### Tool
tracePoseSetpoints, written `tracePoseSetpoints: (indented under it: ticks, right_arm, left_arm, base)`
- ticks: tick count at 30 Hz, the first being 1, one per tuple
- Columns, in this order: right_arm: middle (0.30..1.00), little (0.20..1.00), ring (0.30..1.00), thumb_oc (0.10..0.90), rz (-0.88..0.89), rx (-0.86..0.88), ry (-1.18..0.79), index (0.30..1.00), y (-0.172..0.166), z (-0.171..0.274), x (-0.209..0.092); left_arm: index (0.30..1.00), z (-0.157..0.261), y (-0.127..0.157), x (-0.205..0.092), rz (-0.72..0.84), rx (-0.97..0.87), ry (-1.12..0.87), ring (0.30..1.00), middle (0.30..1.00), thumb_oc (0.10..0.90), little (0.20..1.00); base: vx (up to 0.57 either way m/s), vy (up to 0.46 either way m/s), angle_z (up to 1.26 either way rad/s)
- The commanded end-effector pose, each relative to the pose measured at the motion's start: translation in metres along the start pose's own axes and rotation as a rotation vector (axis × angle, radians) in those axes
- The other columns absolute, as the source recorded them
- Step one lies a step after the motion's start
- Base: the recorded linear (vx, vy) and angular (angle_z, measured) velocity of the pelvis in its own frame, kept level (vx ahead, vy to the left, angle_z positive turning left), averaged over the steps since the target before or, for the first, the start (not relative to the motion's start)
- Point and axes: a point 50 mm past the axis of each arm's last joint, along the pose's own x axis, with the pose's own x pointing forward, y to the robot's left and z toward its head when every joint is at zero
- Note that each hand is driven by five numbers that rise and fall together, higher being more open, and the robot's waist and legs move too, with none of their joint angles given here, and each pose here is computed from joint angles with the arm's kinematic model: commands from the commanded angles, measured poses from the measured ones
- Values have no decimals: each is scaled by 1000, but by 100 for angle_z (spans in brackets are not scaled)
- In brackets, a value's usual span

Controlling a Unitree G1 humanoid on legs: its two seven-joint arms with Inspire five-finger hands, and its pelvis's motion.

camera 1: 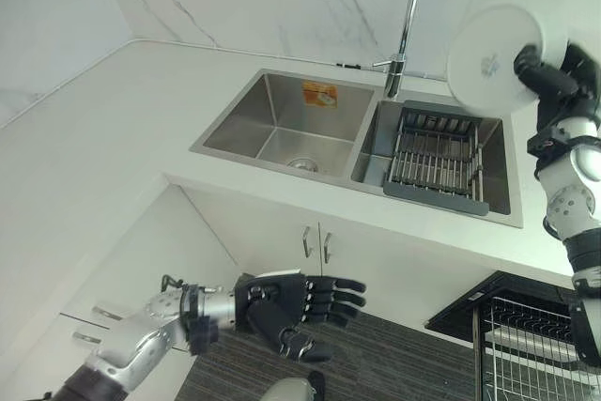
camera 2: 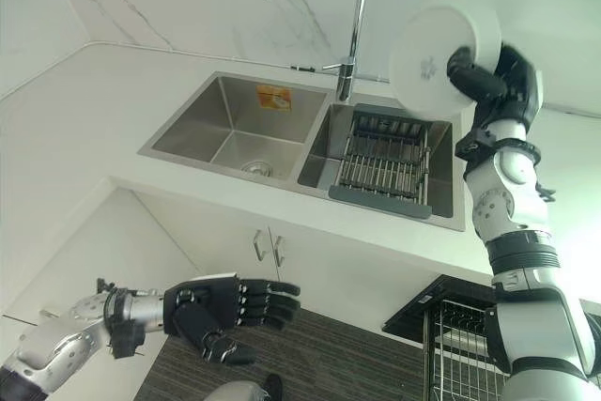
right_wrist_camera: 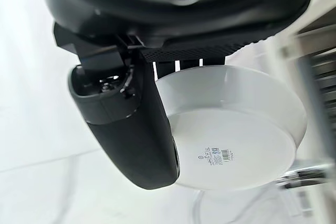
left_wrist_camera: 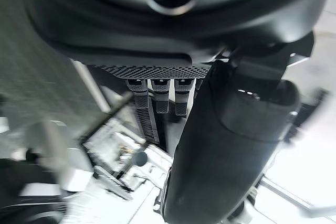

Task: Place the dishes in the dishwasher.

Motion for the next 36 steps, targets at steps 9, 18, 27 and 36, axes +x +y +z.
tracePoseSetpoints:
  ticks: [9, 18, 27, 36]
  right_arm:
    - [300, 300, 300, 400, 178, 89, -418, 300, 26, 62, -39]
    - [300, 300, 300, 400, 218, 143, -461, 300, 41, 65, -71]
    - [300, 300, 300, 400, 222, 185, -587, 300, 44, 67, -92]
    - [300, 300, 300, 400, 201, 206, -611, 300, 46, 70, -101]
  left_arm:
    - [900, -163, 13, -17, 370, -588, 231, 900, 900, 800, 900]
    - [900, -252, -15, -26, 829, -853, 467, 900, 900, 800, 900]
    - [900, -263, -26, -26, 901, -842, 560, 900, 900, 800, 900]
    - [900, -247, 2, -40, 1021, -741, 583, 900, 900, 800, 900]
  base:
    - [18, 137, -48]
    - [16, 23, -39]
    - [-108, -173, -36]
    - [-122, -478, -7]
